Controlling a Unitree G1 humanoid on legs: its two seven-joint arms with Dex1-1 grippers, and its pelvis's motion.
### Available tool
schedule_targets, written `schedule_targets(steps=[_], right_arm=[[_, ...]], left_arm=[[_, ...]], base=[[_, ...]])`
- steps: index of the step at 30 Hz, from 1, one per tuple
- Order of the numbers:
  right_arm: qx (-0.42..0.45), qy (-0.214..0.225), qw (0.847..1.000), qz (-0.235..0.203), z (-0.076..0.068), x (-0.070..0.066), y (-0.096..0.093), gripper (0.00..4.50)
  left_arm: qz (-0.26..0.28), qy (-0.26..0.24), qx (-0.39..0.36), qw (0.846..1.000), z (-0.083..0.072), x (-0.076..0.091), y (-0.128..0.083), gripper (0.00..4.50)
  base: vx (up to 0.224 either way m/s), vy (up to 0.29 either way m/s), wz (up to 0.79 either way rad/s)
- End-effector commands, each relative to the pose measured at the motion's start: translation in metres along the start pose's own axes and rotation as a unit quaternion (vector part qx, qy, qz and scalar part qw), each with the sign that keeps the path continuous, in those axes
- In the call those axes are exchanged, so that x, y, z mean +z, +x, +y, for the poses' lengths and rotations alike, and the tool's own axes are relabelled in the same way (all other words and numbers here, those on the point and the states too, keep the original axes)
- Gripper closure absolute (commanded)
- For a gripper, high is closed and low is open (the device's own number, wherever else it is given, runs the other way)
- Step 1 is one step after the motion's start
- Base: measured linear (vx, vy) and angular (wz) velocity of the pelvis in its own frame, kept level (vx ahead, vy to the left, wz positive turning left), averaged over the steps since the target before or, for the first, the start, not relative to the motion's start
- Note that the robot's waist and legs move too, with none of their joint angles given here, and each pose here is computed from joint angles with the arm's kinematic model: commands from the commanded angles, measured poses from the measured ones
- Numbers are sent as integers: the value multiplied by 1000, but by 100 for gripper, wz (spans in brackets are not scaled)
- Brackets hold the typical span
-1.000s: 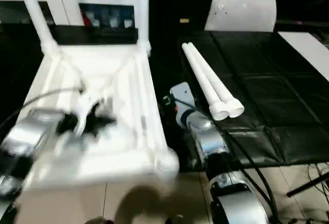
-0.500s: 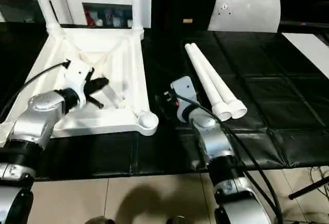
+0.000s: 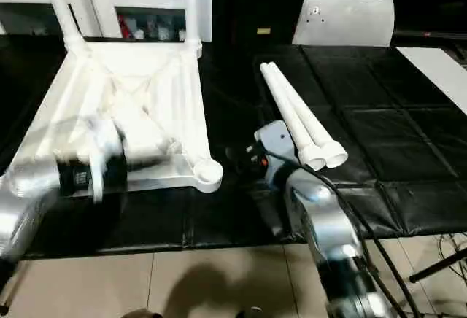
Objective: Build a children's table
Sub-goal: Rotate table base
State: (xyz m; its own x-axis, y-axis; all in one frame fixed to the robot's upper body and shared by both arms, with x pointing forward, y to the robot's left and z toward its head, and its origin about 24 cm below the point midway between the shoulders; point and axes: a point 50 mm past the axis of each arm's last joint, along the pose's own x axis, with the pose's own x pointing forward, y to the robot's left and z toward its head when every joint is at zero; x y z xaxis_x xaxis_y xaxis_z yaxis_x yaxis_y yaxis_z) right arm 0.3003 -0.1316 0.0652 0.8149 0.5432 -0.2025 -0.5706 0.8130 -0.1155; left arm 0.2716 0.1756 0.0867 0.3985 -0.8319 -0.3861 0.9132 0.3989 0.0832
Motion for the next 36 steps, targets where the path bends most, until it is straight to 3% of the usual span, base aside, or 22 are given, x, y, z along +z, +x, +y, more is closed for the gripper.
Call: schedule_targets(steps=[1, 7, 12, 18, 22, 23, 24, 26, 27, 28, 29, 34, 36], right_arm=[[-3, -2, 1000, 2, 0, 1, -6, 0], [-7, 5, 1000, 16, 4, -1, -14, 0], [-16, 5, 1000, 19, 4, 0, -16, 0], [-29, 10, 999, 18, 2, 2, -20, 0], [-42, 17, 999, 11, 2, 5, -21, 0], [-42, 17, 999, 11, 2, 5, -21, 0], [-60, 11, 998, -2, -1, 10, -24, 0], [-72, 10, 997, -14, -4, 13, -26, 0], [-73, 40, 996, -26, -4, 15, -29, 0], [-73, 49, 996, -30, -4, 16, -30, 0], [-78, 55, 995, -35, -4, 17, -32, 0], [-174, 79, 981, -37, -9, 13, -39, 0], [-175, 87, 980, -28, -7, 11, -41, 0]], left_arm=[[44, 22, -7, 999, -3, -8, 5, 447], [118, 39, 37, 992, 3, -21, 23, 447], [129, 37, 89, 987, 13, -25, 48, 447], [78, 0, 128, 989, 13, -15, 84, 447], [-29, -44, 144, 988, 9, 7, 104, 447], [-29, -44, 144, 988, 9, 7, 104, 447], [-88, -66, 142, 984, 5, 20, 103, 447], [-112, -78, 154, 979, 4, 24, 99, 447], [-136, -92, 176, 971, 4, 26, 91, 447], [-144, -99, 186, 967, 4, 26, 87, 416], [-154, -110, 203, 961, 5, 25, 80, 416], [-161, -123, 317, 927, 9, 18, 41, 368], [-142, -106, 337, 925, 7, 15, 34, 360]], base=[[0, 0, 0], [0, 0, 0], [0, 0, 0], [0, 0, 0], [0, 0, 0], [0, 0, 0], [0, 0, 0], [0, 0, 0], [0, 0, 0], [0, 0, 0], [0, 0, 0], [0, 0, 0], [0, 0, 0]])
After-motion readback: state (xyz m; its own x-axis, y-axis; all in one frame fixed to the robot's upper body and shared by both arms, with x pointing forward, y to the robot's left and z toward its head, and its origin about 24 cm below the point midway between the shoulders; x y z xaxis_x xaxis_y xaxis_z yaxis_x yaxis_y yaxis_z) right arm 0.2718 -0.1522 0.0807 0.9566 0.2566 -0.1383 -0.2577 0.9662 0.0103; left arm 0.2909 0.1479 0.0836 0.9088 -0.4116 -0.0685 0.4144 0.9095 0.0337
